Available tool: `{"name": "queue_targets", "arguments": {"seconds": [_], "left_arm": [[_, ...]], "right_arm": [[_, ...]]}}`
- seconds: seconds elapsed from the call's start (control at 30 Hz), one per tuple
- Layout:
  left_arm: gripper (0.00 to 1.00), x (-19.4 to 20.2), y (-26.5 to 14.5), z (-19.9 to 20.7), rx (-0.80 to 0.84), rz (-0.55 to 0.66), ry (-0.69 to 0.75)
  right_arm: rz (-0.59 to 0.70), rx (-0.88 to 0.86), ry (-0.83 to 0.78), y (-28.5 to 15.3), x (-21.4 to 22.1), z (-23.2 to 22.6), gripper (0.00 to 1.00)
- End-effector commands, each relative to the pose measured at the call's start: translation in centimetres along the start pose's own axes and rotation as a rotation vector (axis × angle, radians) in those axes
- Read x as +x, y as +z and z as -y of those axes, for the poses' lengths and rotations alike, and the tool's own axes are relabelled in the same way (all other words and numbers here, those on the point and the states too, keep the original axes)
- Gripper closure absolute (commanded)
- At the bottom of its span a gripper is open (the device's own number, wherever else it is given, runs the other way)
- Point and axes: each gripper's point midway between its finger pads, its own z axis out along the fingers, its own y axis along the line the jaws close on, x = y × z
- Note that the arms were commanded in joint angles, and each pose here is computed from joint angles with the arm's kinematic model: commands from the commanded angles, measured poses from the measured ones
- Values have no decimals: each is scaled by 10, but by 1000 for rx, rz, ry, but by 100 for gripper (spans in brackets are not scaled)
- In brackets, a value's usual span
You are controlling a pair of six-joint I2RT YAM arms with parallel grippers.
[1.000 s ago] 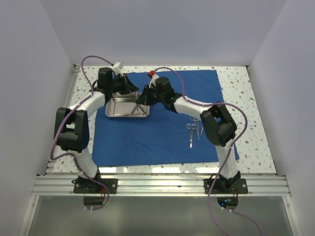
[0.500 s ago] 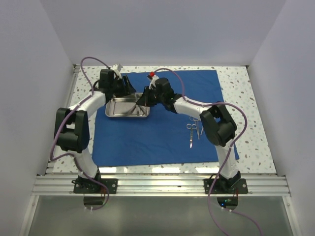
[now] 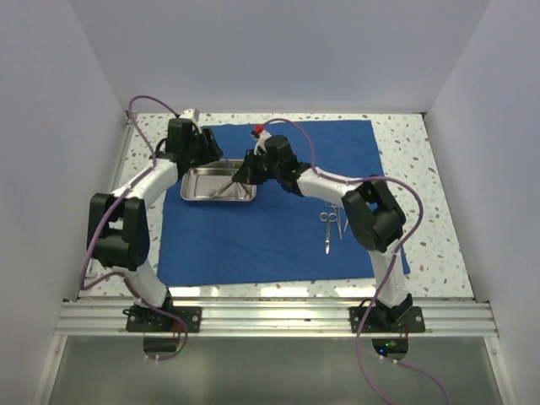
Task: Open and lay out the surgical kit
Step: Pick up the medical item from the container, then place the medical item in the surgical kit.
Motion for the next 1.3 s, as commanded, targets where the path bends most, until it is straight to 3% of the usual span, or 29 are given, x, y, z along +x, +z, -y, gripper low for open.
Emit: {"name": "queue_targets", "arguments": {"seconds": [0.0, 0.17, 0.23, 0.63, 0.8, 0.9, 0.93, 1.0, 1.03, 1.1, 1.27], "left_arm": [[39, -42, -33, -20, -137, 199, -7], [37, -73, -73, -18, -144, 404, -30], [37, -75, -76, -15, -130, 418, -27], [40, -29, -2, -11, -43, 175, -36], [46, -2, 31, -20, -44, 84, -44], [58, 15, 47, -23, -34, 28, -44], [72, 18, 51, -24, -40, 19, -39], [81, 26, 61, -31, -88, -9, -23], [95, 39, 67, -38, -121, -51, -16], [100, 41, 71, -45, -165, -65, -10], [100, 43, 79, -67, -267, -67, 5]], "right_arm": [[54, 6, -41, -17, -17, -9, 100], [87, 70, -72, -38, -24, -4, 100], [89, 88, -72, -44, -24, 1, 100], [120, 90, -63, -59, -37, -6, 100], [130, 176, -44, -70, -37, 7, 100], [151, 239, -51, -87, -35, 14, 100], [142, 267, -50, -93, -27, 21, 100], [175, 313, -56, -111, -32, 21, 100], [156, 347, -50, -119, -21, 28, 100], [167, 391, -41, -139, -15, 32, 100], [164, 519, -11, -176, 8, 52, 100]]}}
